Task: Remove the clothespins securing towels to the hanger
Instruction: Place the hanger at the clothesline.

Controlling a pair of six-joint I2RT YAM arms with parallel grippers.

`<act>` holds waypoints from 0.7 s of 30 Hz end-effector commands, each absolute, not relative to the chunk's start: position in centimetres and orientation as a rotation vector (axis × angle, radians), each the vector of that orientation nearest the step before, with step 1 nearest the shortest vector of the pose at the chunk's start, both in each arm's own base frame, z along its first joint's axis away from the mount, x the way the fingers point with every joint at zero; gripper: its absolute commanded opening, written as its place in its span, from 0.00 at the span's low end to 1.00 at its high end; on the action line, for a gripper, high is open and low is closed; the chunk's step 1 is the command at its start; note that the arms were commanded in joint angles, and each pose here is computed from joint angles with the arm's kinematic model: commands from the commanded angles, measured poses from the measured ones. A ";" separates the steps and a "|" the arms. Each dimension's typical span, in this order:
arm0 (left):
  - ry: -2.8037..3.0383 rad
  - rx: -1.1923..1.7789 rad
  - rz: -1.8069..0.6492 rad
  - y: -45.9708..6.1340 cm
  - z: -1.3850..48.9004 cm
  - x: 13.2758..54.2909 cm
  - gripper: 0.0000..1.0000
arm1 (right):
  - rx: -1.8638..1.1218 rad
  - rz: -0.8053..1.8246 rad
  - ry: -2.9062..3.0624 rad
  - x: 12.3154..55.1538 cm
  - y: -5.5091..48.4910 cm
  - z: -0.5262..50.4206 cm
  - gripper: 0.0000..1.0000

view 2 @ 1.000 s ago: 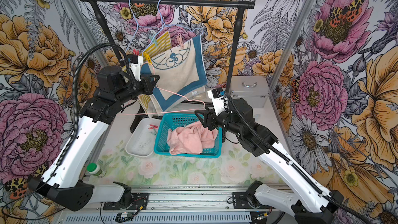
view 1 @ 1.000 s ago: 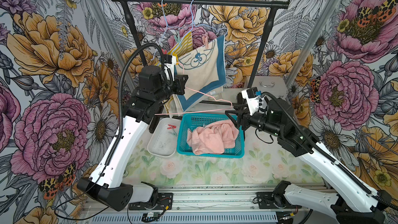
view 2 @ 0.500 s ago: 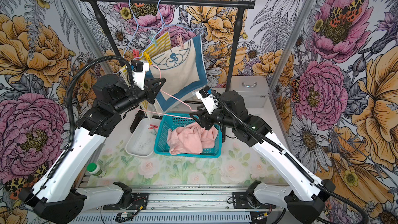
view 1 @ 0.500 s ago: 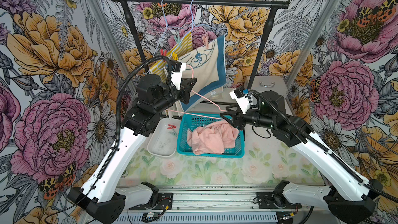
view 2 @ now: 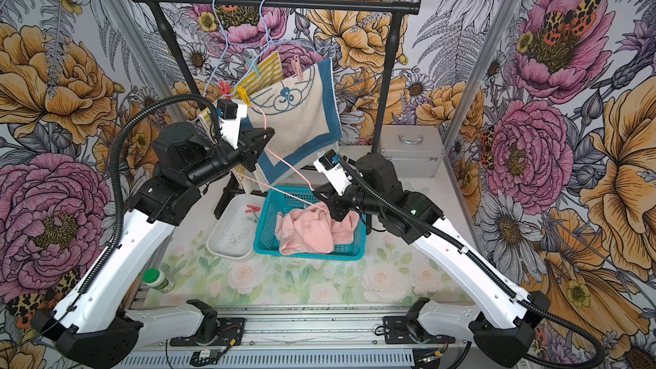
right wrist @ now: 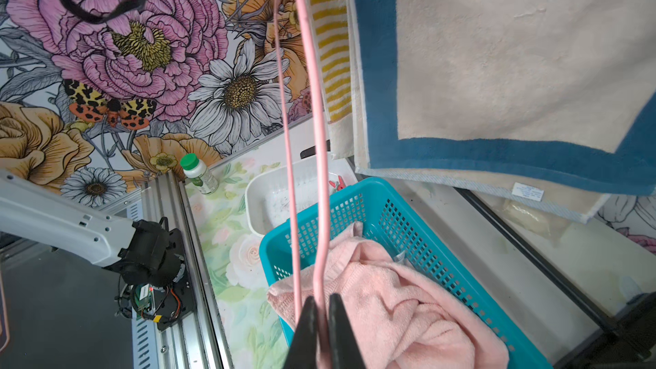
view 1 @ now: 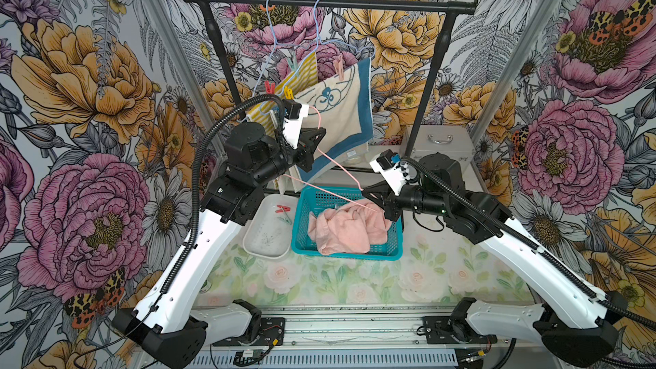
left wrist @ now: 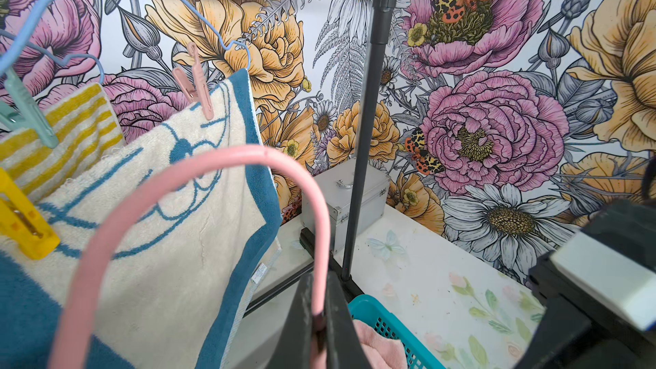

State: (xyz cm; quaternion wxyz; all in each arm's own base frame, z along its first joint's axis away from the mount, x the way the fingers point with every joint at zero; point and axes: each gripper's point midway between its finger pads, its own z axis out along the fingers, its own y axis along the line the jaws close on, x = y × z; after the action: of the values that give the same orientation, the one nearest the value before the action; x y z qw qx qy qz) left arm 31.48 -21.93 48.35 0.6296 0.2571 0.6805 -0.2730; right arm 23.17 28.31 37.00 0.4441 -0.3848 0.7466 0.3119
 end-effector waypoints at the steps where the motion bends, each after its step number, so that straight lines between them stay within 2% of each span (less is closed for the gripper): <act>1: 1.480 0.592 -0.664 -22.0 50.5 30.2 0.00 | -0.915 0.726 1.867 24.1 28.0 37.1 0.00; 3: 1.487 0.573 -0.653 -21.7 50.4 30.3 0.02 | -0.909 0.718 1.865 24.1 27.9 37.3 0.00; 6: 1.491 0.539 -0.639 -21.0 50.7 30.5 0.15 | -0.898 0.702 1.853 24.1 27.7 37.8 0.00; 11: 1.474 0.479 -0.596 -19.1 51.5 30.1 0.70 | -0.877 0.704 1.800 23.3 26.9 39.8 0.00; 12: 1.464 0.487 -0.597 -19.0 51.6 29.7 0.77 | -0.870 0.704 1.790 23.1 26.7 40.2 0.00; 14: 1.449 0.496 -0.591 -18.8 51.8 29.1 0.82 | -0.853 0.710 1.766 22.5 26.0 41.1 0.00; 21: 1.459 0.462 -0.577 -17.8 51.5 29.1 0.89 | -0.786 0.767 1.740 20.2 23.6 42.2 0.00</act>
State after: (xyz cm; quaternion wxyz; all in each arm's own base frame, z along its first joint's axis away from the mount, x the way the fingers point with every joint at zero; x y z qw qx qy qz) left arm 28.20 -18.44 52.21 0.6830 0.2218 0.6419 -0.2689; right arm 20.89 24.56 41.06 0.5021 -0.3483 0.7311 0.3035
